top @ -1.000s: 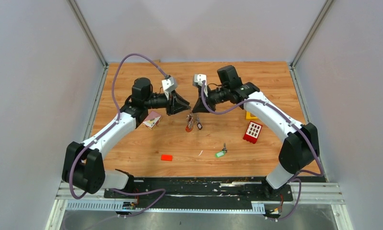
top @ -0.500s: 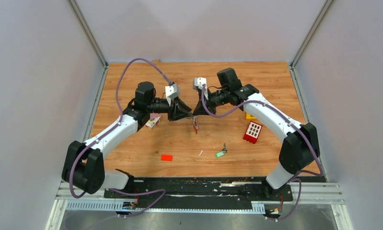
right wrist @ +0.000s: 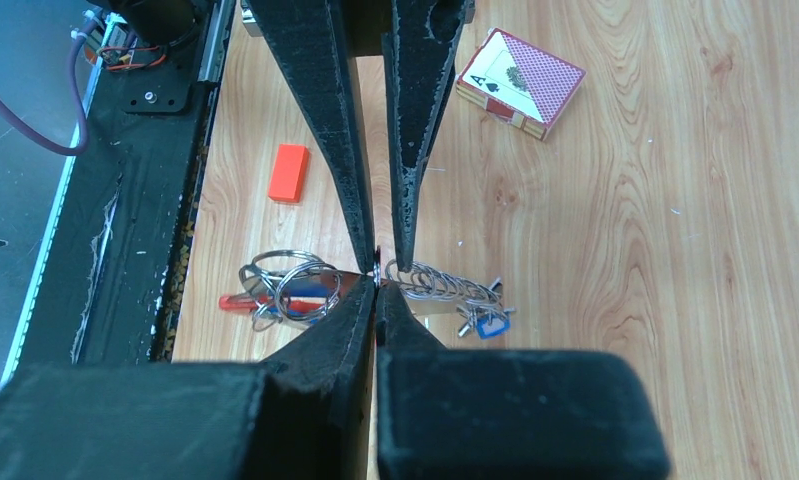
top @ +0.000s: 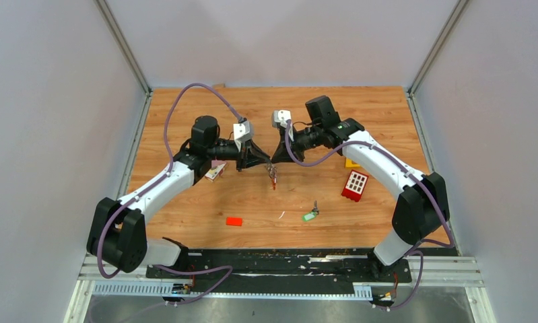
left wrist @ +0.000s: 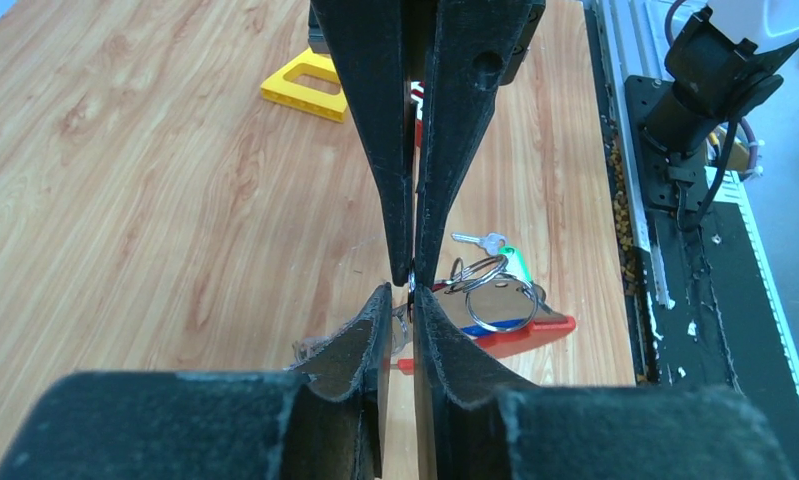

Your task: Put the keys on the keyring

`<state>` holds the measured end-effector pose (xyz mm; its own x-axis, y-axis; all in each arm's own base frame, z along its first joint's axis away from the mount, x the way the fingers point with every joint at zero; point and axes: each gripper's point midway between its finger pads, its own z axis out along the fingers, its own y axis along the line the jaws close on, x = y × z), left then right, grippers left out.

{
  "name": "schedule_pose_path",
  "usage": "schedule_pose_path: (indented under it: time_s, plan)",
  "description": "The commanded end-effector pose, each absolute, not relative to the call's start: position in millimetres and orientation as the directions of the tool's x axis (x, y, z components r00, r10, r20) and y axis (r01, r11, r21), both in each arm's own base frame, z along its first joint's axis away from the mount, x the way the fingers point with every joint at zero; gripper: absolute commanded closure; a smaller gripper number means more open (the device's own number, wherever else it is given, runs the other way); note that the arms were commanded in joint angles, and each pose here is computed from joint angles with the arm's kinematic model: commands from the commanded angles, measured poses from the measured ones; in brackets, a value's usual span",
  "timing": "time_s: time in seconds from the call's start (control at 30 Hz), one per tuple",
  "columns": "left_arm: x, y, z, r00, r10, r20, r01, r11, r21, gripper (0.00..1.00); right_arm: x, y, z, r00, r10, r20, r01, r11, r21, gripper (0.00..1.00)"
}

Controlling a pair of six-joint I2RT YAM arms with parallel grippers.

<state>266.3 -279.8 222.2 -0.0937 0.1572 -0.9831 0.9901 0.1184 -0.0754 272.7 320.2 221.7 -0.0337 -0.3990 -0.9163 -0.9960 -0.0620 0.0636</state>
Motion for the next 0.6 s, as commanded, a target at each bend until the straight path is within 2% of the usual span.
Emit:
schedule_pose_path:
  time_s: [0.0, 0.23, 0.37, 0.57]
  plan:
    - [264.1, -280.1, 218.8, -0.052, 0.168, -0.984, 0.994, 0.100, -0.036, 0.81, 259.8, 324.0, 249.9, 0.045, -0.324, -0.945, -0.991, -0.134, -0.002, 1.00]
    - [265.1, -281.0, 216.2, -0.067, 0.170, -0.983, 0.994, 0.101, -0.050, 0.88, 258.8, 324.4, 251.0, 0.043, -0.319, -0.947, -0.990, -0.140, 0.002, 1.00]
    - [266.7, -282.7, 217.0, -0.092, 0.157, -0.983, 0.991, 0.106, -0.076, 1.00, 258.7, 324.2, 250.4, 0.042, -0.320, -0.947, -0.990, -0.139, 0.003, 1.00]
    - [258.6, -282.7, 230.4, -0.102, 0.135, -0.986, 0.992, 0.085, -0.091, 1.00, 266.8, 322.5, 243.4, 0.045, -0.341, -0.939, -0.995, -0.095, -0.013, 1.00]
